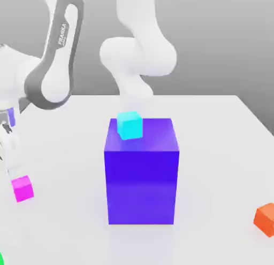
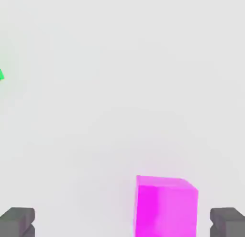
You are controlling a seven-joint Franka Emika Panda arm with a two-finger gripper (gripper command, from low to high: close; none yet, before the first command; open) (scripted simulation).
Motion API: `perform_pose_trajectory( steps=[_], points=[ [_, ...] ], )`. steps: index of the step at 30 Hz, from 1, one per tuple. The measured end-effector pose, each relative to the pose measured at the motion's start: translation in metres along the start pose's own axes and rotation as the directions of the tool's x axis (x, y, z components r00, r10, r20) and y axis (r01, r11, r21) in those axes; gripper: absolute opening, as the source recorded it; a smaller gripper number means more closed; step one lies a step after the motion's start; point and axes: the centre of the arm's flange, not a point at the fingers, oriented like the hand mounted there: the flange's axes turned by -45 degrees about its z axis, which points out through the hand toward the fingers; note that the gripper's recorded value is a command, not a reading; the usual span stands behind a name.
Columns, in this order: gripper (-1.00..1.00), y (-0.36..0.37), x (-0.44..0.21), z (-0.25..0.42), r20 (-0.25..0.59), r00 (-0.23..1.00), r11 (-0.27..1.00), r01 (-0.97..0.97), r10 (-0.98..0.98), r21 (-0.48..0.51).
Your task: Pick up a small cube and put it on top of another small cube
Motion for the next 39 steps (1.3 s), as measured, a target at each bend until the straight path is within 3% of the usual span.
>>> perform_pose_trajectory(
  steps=[4,5,12,18,34,37,38,39],
  points=[
    [0.0,0.005,-0.002,0.046,0.009,1.0,1.0,-0.01,0.01,-0.004],
    [-1.0,0.005,-0.003,0.056,0.01,1.0,1.0,-0.011,0.011,-0.004],
    [-1.0,0.005,-0.004,0.058,0.011,1.0,1.0,-0.011,0.011,-0.004],
    [-1.0,0.003,-0.001,0.002,0.011,1.0,1.0,-0.012,0.012,-0.003],
    [-1.0,-0.18,0.115,-0.05,0.01,0.995,0.995,-0.095,0.095,-0.002],
    [-1.0,-0.192,0.119,-0.014,0.01,0.995,0.995,-0.099,0.099,-0.002],
    [1.0,-0.192,0.119,0.001,0.01,0.995,0.995,-0.099,0.099,-0.002],
    [1.0,-0.192,0.119,0.001,0.01,0.995,0.995,-0.099,0.099,-0.002]
  ],
)
